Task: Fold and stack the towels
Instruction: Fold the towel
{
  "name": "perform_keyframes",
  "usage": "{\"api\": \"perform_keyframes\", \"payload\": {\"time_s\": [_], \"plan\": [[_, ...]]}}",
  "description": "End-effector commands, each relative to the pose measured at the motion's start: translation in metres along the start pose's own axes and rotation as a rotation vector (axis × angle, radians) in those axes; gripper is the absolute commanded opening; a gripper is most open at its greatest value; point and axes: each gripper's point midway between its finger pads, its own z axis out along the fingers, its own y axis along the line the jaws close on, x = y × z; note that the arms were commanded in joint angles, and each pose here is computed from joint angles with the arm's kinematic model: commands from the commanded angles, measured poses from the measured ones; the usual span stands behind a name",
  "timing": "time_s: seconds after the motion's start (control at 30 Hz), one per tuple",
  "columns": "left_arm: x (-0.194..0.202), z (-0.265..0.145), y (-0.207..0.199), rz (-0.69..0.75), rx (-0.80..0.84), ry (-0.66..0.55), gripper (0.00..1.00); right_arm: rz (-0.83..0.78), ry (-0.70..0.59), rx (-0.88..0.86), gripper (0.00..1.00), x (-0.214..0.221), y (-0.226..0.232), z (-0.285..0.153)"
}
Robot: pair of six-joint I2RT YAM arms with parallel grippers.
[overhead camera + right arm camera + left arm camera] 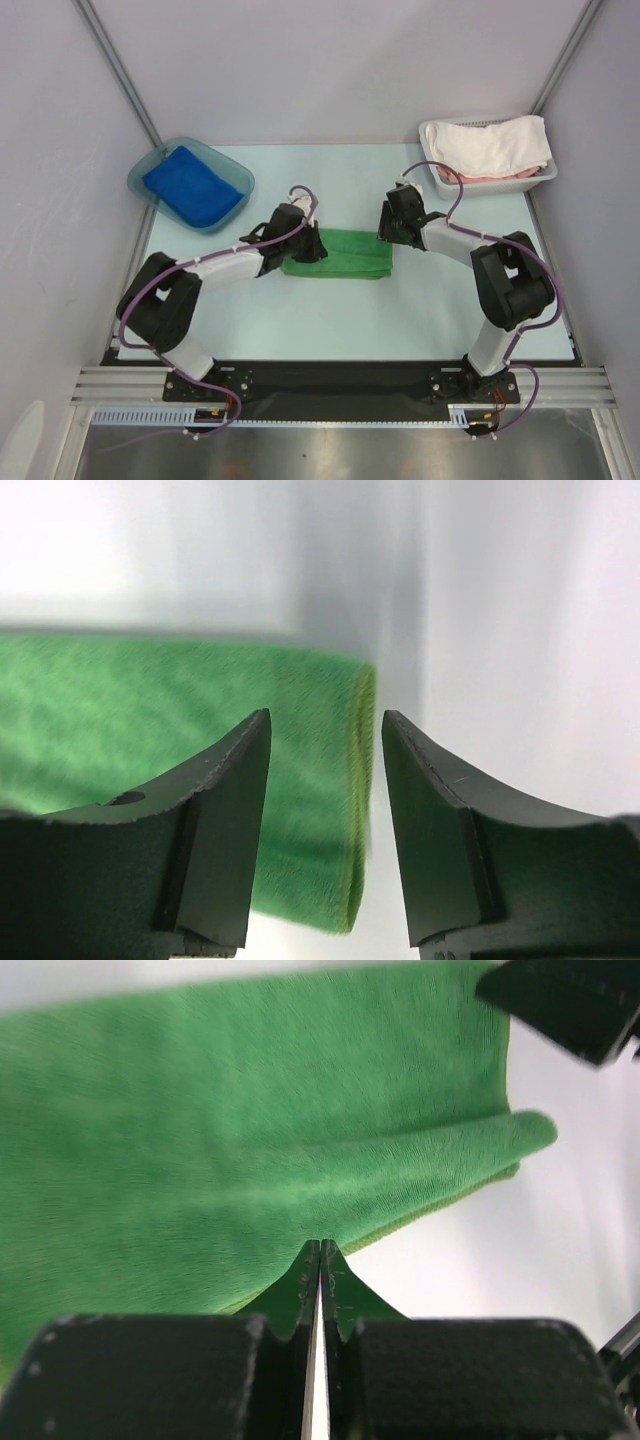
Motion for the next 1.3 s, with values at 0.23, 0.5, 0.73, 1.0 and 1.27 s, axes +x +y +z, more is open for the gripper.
{"api": "perform_keyframes", "payload": {"time_s": [0.23,0.5,0.73,1.0,1.27], "plan": [[0.038,0.035,-0.023,0.044,0.049,0.080,0.06,-0.004,-0.011,0.017,0.45,-0.011,0.001,0.013],[0.057,0.032,-0.011,0.050,-0.011,0.125,0.01,0.019,-0.002,0.033,0.15,-0.016,-0.009,0.019],[0.072,0.031,0.000,0.045,-0.030,0.152,0.00,0.038,0.003,0.014,0.21,-0.029,-0.015,0.025],[0.037,0.007,-0.036,0.060,0.076,0.077,0.00,0.048,-0.017,0.023,0.50,-0.033,-0.022,0.001],[-0.005,0.011,-0.061,0.072,0.089,-0.024,0.12,0.026,-0.087,-0.047,0.40,-0.016,-0.001,-0.055]]}}
